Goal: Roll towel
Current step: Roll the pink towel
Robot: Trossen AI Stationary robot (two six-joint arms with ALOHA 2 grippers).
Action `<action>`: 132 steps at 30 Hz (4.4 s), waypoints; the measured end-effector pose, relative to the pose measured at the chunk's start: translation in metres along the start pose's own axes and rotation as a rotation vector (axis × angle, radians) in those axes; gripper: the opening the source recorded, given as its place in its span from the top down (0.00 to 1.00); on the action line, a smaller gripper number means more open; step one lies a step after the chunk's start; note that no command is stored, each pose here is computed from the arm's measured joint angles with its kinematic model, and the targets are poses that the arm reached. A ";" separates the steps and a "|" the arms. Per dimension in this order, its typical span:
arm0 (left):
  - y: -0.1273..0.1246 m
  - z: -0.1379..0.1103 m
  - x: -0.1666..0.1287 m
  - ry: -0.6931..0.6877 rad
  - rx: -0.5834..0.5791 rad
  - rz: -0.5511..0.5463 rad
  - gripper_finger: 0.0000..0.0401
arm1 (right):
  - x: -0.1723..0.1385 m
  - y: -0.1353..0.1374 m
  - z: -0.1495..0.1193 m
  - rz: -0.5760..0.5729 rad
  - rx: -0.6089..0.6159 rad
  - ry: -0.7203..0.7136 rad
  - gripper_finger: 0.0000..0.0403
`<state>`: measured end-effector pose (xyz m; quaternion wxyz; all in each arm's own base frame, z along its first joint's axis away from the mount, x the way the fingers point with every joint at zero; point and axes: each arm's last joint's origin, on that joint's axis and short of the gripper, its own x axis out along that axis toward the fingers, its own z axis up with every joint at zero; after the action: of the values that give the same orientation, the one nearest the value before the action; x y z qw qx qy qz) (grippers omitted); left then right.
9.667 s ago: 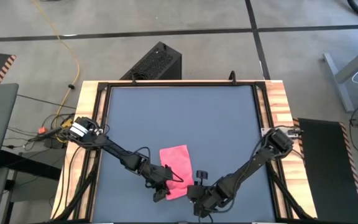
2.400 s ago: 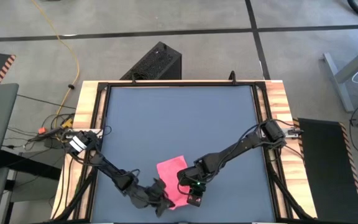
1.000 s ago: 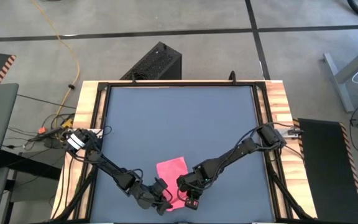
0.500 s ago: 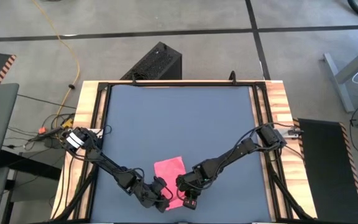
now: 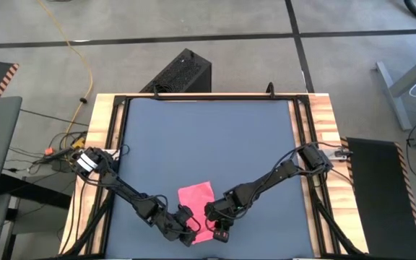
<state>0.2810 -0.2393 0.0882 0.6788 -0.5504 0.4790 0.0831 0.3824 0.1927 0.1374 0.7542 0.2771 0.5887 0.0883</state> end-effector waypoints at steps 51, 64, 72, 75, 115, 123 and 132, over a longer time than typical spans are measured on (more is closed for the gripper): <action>-0.004 0.028 0.000 -0.053 0.027 -0.013 1.00 | 0.040 0.071 -0.087 -0.583 -0.750 -0.544 0.71; -0.004 0.030 0.000 -0.056 0.000 -0.019 1.00 | 0.040 0.066 -0.085 -0.597 -0.750 -0.532 0.71; -0.007 0.030 0.000 -0.074 0.004 -0.020 1.00 | 0.048 0.054 -0.090 -0.543 -0.685 -0.540 0.71; -0.009 0.030 0.000 -0.080 0.010 -0.014 1.00 | 0.048 0.054 -0.089 -0.541 -0.696 -0.543 0.71; -0.026 0.015 0.002 -0.128 0.180 -0.007 1.00 | 0.043 0.023 -0.050 -0.263 -0.365 -0.286 0.96; -0.044 0.000 -0.006 -0.160 0.367 0.192 1.00 | 0.042 0.019 -0.045 -0.197 -0.330 -0.230 0.96; -0.053 0.002 -0.014 -0.232 0.377 0.299 1.00 | 0.042 0.019 -0.044 -0.195 -0.333 -0.229 0.94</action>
<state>0.3087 -0.2525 0.1340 0.7999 -0.3242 0.4810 0.1542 0.3566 0.2412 0.1053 0.8565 0.0987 0.5004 0.0790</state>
